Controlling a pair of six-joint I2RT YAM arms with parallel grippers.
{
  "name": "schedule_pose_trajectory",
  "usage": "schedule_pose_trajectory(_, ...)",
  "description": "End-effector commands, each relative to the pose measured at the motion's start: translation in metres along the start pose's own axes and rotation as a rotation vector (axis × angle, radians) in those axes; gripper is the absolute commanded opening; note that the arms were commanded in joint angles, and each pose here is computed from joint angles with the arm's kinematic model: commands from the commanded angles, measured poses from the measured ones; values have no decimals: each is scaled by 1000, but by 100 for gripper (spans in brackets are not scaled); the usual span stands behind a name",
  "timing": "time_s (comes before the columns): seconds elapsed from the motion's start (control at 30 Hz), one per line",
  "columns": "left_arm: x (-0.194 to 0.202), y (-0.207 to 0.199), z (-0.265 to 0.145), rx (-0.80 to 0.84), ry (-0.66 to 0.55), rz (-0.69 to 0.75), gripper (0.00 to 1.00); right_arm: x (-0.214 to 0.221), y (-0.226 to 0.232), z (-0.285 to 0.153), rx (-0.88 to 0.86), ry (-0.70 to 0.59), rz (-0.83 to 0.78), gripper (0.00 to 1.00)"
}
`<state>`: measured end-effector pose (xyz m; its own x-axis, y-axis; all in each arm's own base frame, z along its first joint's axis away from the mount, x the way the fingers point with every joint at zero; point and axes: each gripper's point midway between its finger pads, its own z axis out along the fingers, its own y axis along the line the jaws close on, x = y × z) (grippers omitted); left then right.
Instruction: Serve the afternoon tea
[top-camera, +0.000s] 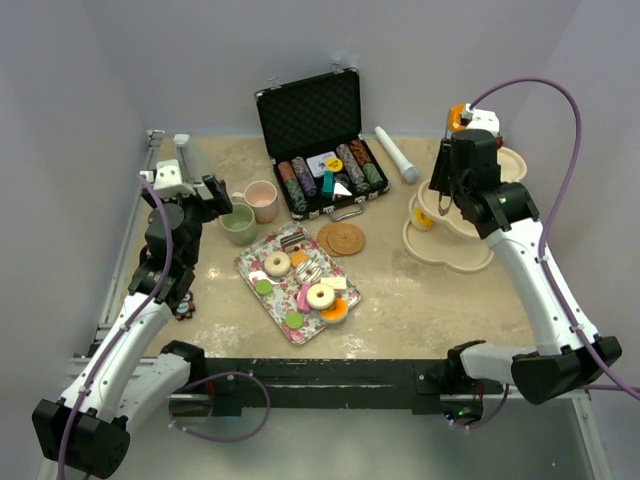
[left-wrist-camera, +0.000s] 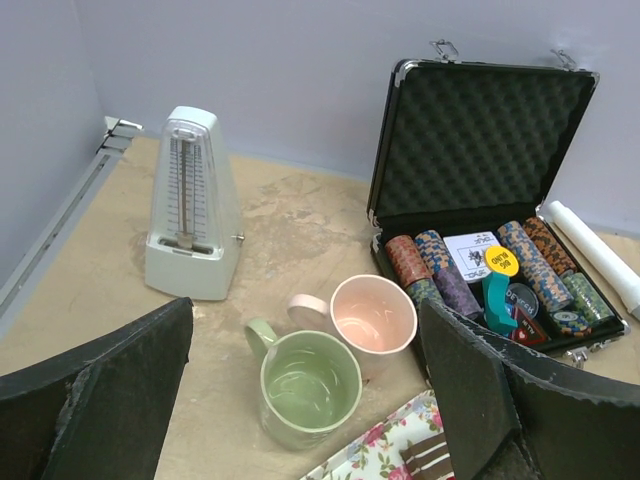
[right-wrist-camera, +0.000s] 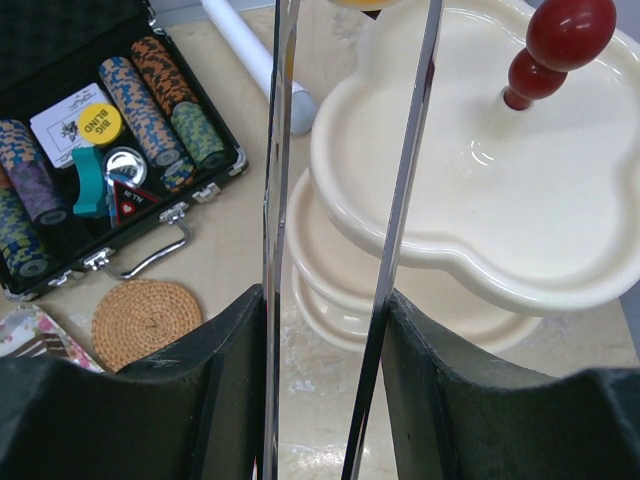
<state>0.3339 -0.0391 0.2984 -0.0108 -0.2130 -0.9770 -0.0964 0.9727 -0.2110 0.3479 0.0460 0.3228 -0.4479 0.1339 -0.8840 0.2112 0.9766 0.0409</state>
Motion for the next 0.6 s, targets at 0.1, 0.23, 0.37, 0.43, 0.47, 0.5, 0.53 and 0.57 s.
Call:
schedule_pose_trajectory(0.1,-8,3,-1,-20,-28,-12,100,-2,-11,-8,41,-30,24,39)
schedule_pose_trajectory(0.23,-10,-2,-2,10,-34,3,100,1,-14,-10,51,-24,30,42)
schedule_pose_trajectory(0.37,-11,-12,-3,74,-41,12,100,1,-17,-11,66,-24,30,45)
schedule_pose_trajectory(0.43,-12,-20,-4,123,-46,23,100,4,-20,-10,82,-18,27,46)
schedule_pose_trajectory(0.47,-12,-24,-5,147,-46,27,100,5,-21,-9,90,-17,25,47)
schedule_pose_trajectory(0.5,-11,-28,-6,167,-48,27,100,6,-23,-9,99,-14,22,47)
schedule_pose_trajectory(0.53,-11,-29,-6,174,-50,28,100,7,-23,-9,103,-12,22,47)
schedule_pose_trajectory(0.57,-11,-29,-6,177,-49,27,100,8,-24,-9,106,-10,22,48)
